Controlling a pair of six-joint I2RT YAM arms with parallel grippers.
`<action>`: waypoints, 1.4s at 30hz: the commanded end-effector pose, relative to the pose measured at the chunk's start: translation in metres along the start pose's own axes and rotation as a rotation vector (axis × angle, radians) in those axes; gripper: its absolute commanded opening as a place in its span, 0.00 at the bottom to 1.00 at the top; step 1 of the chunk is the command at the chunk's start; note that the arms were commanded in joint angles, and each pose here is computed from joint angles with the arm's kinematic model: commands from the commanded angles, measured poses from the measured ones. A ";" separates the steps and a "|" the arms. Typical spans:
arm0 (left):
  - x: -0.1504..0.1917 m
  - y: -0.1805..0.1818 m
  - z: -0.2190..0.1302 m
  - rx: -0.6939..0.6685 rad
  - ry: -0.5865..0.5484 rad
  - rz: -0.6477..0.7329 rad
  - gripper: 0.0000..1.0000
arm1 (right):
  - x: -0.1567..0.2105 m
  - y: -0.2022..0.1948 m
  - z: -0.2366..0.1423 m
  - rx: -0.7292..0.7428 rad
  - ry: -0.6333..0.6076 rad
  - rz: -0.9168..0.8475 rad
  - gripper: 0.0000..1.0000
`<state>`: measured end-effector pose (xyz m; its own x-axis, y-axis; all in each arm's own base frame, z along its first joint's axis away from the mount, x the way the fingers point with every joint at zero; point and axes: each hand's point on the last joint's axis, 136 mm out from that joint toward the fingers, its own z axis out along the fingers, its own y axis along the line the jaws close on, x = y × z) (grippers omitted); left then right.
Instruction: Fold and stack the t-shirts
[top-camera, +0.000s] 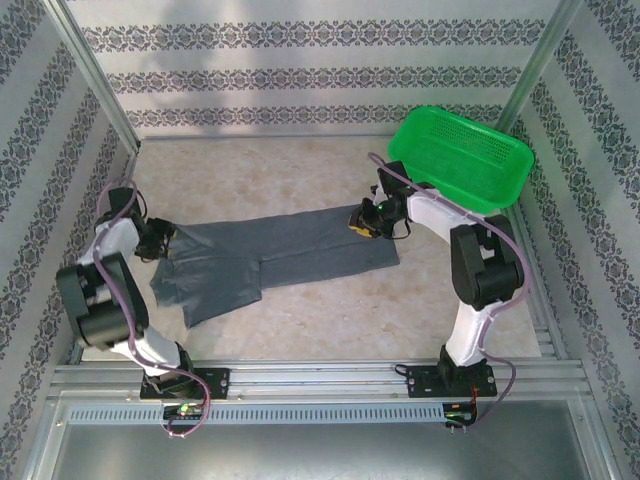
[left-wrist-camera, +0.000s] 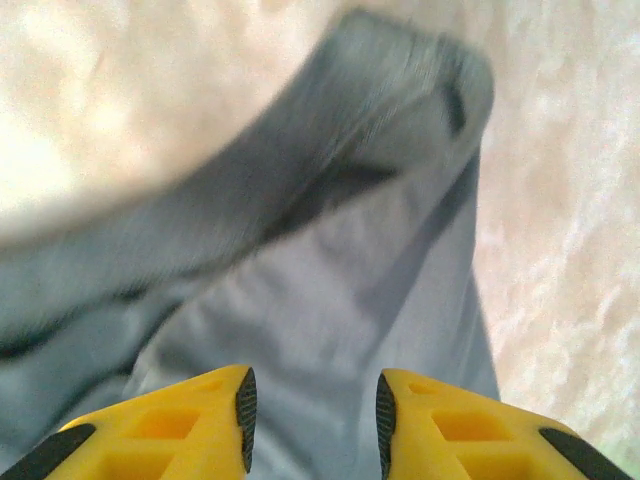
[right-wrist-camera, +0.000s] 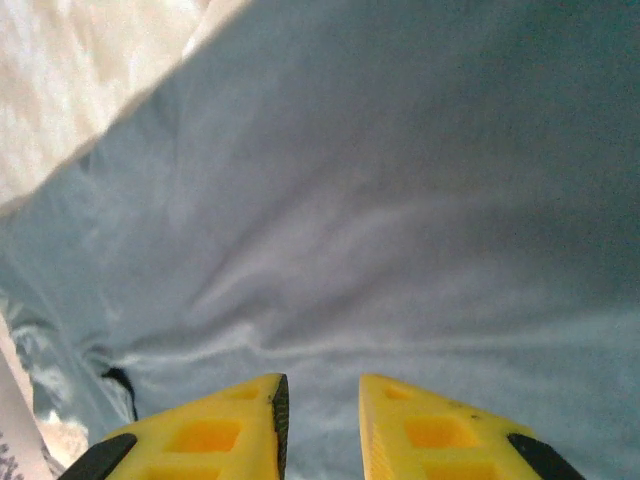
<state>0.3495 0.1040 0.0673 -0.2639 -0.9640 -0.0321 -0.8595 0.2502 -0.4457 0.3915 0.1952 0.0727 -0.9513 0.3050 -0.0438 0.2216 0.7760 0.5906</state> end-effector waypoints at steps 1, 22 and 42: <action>-0.027 -0.027 0.019 0.073 -0.005 0.107 0.37 | -0.025 -0.006 0.006 0.043 -0.021 -0.009 0.27; -0.038 -0.032 0.001 -0.033 -0.021 0.208 0.53 | -0.060 -0.033 0.002 0.175 -0.017 0.029 0.27; 0.068 0.129 -0.051 -0.312 -0.109 -0.003 0.51 | 0.024 0.080 -0.049 -0.213 0.002 -0.248 0.38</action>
<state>0.1922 0.0565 0.0469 -0.2707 -0.9588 -0.0862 -0.9503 0.2804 -0.1353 0.3824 0.2332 0.1463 -0.9717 0.1265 -0.1996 -0.0434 0.7349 0.6768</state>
